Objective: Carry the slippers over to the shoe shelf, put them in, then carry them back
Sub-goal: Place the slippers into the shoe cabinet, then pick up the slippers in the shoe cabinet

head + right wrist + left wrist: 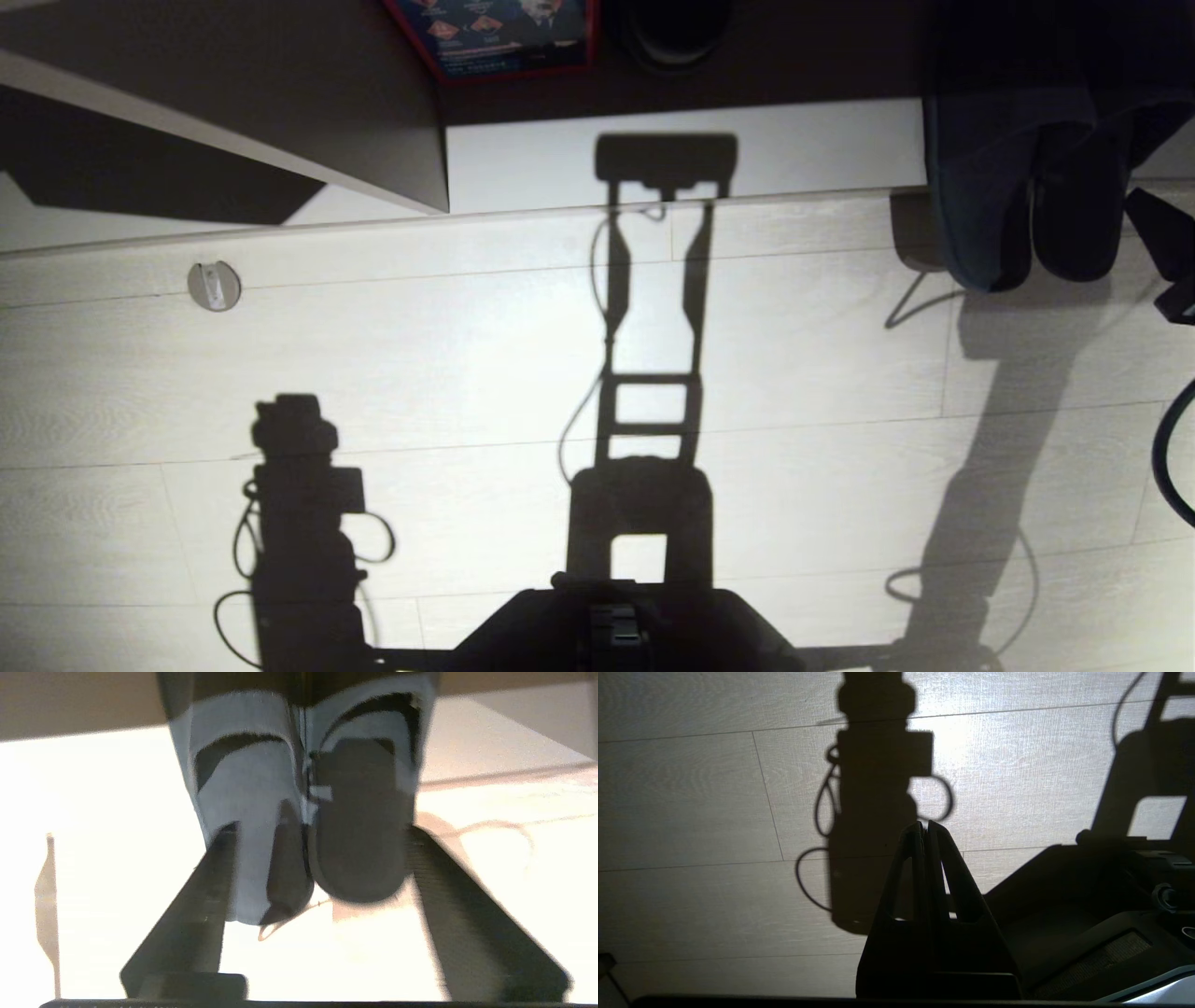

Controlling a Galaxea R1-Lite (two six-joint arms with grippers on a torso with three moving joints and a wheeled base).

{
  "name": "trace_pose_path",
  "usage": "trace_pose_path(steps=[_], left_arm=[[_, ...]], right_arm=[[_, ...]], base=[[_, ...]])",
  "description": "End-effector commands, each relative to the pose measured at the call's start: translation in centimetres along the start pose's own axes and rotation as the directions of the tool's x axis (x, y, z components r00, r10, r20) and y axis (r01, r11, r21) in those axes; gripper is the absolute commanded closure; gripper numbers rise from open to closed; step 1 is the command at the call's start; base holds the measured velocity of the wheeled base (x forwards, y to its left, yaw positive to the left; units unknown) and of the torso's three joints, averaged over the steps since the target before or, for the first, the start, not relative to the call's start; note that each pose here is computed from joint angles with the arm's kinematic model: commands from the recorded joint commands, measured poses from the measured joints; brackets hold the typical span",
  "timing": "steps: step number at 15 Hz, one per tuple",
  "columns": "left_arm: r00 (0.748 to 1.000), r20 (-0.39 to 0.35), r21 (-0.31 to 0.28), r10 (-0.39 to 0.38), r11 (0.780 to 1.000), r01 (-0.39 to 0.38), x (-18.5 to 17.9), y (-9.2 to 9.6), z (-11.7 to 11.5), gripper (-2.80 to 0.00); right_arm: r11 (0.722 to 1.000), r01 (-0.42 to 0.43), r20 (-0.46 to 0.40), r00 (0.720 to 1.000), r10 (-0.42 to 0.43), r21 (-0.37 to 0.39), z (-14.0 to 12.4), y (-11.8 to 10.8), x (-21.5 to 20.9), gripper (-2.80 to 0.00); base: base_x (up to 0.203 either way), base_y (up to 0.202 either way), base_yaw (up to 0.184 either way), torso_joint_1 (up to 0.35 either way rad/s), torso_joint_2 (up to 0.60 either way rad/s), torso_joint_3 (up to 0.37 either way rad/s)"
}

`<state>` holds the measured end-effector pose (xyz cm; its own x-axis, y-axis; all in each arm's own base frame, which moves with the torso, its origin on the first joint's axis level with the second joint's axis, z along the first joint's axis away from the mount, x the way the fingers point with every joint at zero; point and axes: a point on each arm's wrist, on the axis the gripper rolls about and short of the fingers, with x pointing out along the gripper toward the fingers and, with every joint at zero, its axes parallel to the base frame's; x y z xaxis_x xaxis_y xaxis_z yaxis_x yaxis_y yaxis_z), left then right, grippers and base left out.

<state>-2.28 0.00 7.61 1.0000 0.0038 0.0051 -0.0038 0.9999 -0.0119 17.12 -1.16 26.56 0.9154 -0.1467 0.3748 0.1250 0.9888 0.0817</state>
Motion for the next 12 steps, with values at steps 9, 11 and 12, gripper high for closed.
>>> trace_pose_path(steps=[9, 11, 12], left_arm=[[1.000, 0.001, 0.000, 0.001, 1.000, -0.001, 0.0, 0.0, 0.0, 0.00], [1.000, 0.001, 0.000, 0.001, 1.000, -0.001, 0.0, 0.0, 0.0, 0.00], [1.000, 0.001, 0.000, -0.001, 1.000, 0.001, 0.0, 0.0, 0.0, 0.00]], right_arm=[[0.997, -0.001, -0.057, 0.998, -0.003, -0.074, -1.2, -1.1, -10.9, 0.00], [0.994, -0.010, -0.082, 0.997, 0.001, -0.107, -2.1, -1.3, -13.1, 0.00], [0.993, -0.013, -0.092, 0.996, 0.002, -0.120, -2.6, -1.5, -14.4, 0.00]], base=[[0.000, 0.000, 0.000, 0.000, 0.00, 0.000], [0.000, 0.000, 0.000, 0.000, 0.00, 0.000], [0.000, 0.000, 0.000, 0.000, 0.00, 0.000]])
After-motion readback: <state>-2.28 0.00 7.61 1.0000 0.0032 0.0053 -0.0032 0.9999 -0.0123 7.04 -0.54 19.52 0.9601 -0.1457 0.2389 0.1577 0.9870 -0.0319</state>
